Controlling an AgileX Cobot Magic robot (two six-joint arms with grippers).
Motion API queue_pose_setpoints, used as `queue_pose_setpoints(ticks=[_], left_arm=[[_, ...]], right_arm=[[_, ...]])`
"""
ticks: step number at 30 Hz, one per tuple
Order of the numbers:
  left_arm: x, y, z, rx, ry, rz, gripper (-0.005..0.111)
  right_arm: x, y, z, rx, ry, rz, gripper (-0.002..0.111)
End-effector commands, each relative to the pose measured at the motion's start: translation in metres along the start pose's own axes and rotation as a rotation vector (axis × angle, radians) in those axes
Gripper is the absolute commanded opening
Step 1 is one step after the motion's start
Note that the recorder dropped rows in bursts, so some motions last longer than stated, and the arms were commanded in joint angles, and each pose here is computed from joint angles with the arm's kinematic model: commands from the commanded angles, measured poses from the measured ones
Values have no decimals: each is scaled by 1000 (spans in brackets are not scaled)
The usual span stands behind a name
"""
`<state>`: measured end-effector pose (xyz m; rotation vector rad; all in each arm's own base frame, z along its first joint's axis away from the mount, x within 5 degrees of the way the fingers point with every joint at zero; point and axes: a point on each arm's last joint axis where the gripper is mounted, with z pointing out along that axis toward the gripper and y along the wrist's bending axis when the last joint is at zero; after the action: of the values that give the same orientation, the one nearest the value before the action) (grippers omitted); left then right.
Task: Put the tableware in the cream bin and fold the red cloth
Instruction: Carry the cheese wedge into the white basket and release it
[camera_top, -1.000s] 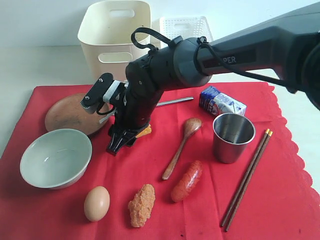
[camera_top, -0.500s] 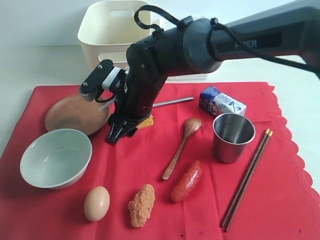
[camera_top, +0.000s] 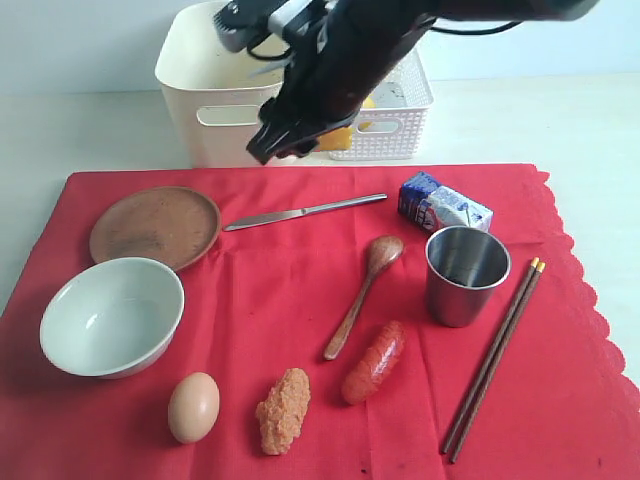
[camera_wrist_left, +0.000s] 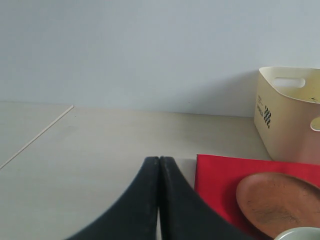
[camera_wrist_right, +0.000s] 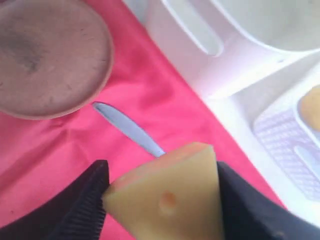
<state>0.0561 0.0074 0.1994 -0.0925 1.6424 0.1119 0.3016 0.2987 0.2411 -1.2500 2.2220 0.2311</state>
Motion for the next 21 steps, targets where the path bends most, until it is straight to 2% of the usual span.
queue_pose_setpoints(ticks=[1, 7, 12, 21], left_arm=[[0, 0, 0, -1, -5, -13, 1], [0, 0, 0, -1, -5, -13, 1], [0, 0, 0, -1, -5, -13, 1], [0, 0, 0, -1, -5, -13, 1]], right_arm=[[1, -34, -16, 64, -55, 71, 0], [12, -82, -15, 154, -113, 183, 0], [21, -110, -6, 205, -167, 247, 0], [26, -131, 26, 275, -282, 263, 0]])
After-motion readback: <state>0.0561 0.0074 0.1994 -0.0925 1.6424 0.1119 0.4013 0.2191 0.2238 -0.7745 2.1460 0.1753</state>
